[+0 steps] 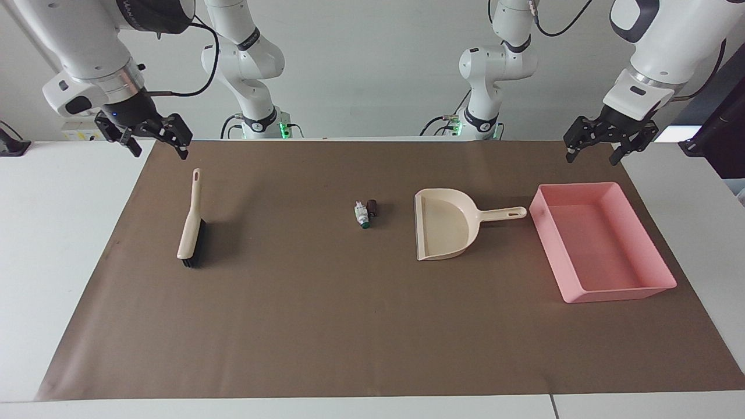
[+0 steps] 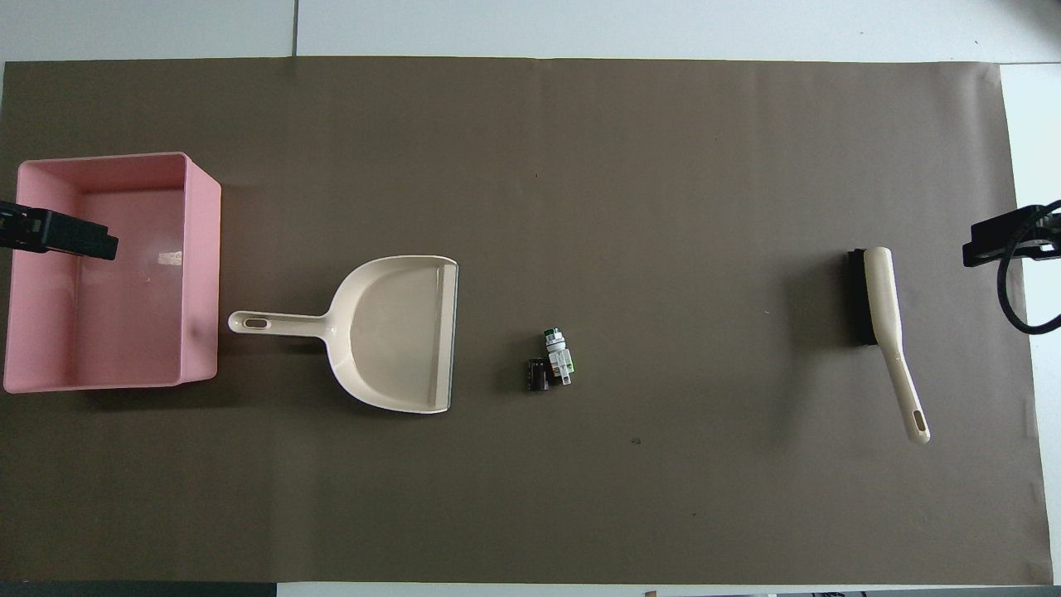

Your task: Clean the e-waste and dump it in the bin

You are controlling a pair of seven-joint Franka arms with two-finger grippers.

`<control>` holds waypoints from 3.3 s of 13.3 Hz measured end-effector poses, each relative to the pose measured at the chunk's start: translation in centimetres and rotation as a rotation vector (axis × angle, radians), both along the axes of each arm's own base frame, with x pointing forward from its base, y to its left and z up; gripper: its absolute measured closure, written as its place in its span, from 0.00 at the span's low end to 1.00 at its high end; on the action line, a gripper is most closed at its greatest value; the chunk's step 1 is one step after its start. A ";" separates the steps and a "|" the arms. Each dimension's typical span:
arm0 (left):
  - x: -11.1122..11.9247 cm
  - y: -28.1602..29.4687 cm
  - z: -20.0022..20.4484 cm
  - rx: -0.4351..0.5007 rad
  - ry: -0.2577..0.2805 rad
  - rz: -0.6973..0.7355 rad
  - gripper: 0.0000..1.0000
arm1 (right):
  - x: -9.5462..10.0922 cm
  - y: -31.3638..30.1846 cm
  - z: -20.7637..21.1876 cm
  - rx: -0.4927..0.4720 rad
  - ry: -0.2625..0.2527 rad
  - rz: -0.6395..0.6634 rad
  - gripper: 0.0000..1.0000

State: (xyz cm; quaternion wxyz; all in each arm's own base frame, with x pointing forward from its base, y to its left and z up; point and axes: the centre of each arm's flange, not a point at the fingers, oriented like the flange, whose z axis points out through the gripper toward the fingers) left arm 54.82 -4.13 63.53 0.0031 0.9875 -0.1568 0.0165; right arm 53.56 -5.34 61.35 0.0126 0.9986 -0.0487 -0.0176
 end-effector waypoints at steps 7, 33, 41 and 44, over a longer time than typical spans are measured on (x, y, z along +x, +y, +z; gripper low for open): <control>0.5 -3.2 -3.1 0.026 -0.018 -0.792 0.03 | -5.1 -5.0 -15.9 0.025 0.030 0.081 0.00; -6.6 -15.1 -29.7 0.327 0.170 -1.174 0.47 | -7.8 -4.2 -23.0 0.064 0.109 0.005 0.74; -5.4 -15.7 -26.6 0.350 0.173 -1.186 0.66 | -8.3 12.8 -16.9 -0.028 0.195 -0.148 0.74; -5.6 -17.9 -23.4 0.373 0.225 -1.228 0.66 | -11.6 20.8 -17.4 -0.089 0.219 -0.152 0.74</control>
